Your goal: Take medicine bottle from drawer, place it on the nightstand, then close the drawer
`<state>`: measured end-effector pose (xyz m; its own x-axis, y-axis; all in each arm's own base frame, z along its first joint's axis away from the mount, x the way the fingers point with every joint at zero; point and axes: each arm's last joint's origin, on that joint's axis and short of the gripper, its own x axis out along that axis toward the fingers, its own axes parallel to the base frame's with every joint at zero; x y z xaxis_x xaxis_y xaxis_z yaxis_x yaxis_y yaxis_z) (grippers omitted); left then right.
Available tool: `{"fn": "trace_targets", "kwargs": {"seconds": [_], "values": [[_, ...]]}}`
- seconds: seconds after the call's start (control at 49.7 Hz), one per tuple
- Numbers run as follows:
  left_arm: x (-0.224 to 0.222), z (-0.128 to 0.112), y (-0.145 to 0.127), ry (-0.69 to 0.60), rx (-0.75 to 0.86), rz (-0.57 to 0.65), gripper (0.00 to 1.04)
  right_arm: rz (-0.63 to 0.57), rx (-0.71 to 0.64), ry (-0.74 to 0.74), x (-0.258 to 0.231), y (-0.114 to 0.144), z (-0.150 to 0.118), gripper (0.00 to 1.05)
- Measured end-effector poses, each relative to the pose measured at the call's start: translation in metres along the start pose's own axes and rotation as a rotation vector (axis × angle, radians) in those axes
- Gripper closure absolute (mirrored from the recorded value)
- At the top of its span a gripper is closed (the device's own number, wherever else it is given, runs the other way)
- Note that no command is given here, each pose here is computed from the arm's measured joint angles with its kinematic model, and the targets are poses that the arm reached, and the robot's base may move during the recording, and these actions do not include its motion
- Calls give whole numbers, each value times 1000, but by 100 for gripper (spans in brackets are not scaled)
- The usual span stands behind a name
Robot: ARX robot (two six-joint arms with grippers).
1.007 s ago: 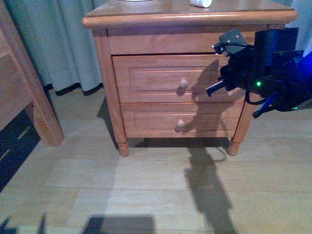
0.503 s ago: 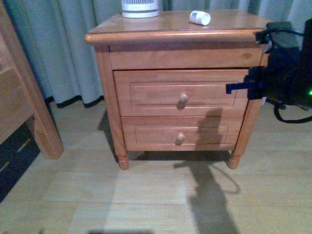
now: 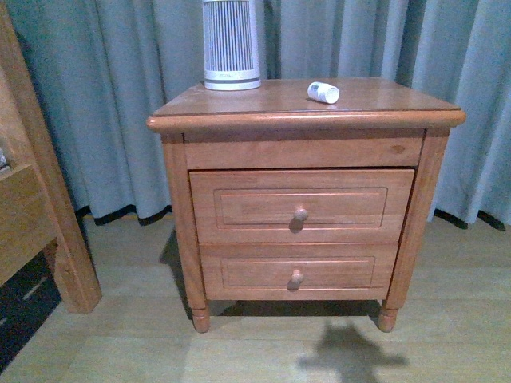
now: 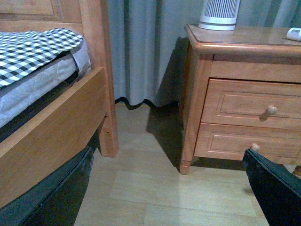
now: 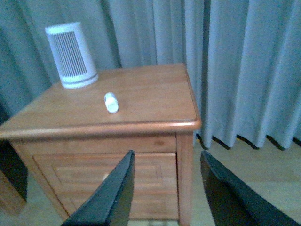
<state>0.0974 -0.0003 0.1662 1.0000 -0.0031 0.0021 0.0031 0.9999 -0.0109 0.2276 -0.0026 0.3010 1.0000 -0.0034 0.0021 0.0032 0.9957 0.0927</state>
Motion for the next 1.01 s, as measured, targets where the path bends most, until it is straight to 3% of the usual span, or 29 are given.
{"fn": "trace_targets", "kwargs": {"seconds": [0.121, 0.242, 0.664, 1.007], "values": [[0, 0, 0, 0, 0, 0, 6, 12, -57, -33, -29, 1, -15, 82], [0, 0, 0, 0, 0, 0, 6, 3, -77, 9, -41, -2, -47, 102], [0, 0, 0, 0, 0, 0, 6, 3, -87, 10, -80, -7, -99, 101], [0, 0, 0, 0, 0, 0, 6, 3, -87, 8, -97, -9, -117, 101]]}}
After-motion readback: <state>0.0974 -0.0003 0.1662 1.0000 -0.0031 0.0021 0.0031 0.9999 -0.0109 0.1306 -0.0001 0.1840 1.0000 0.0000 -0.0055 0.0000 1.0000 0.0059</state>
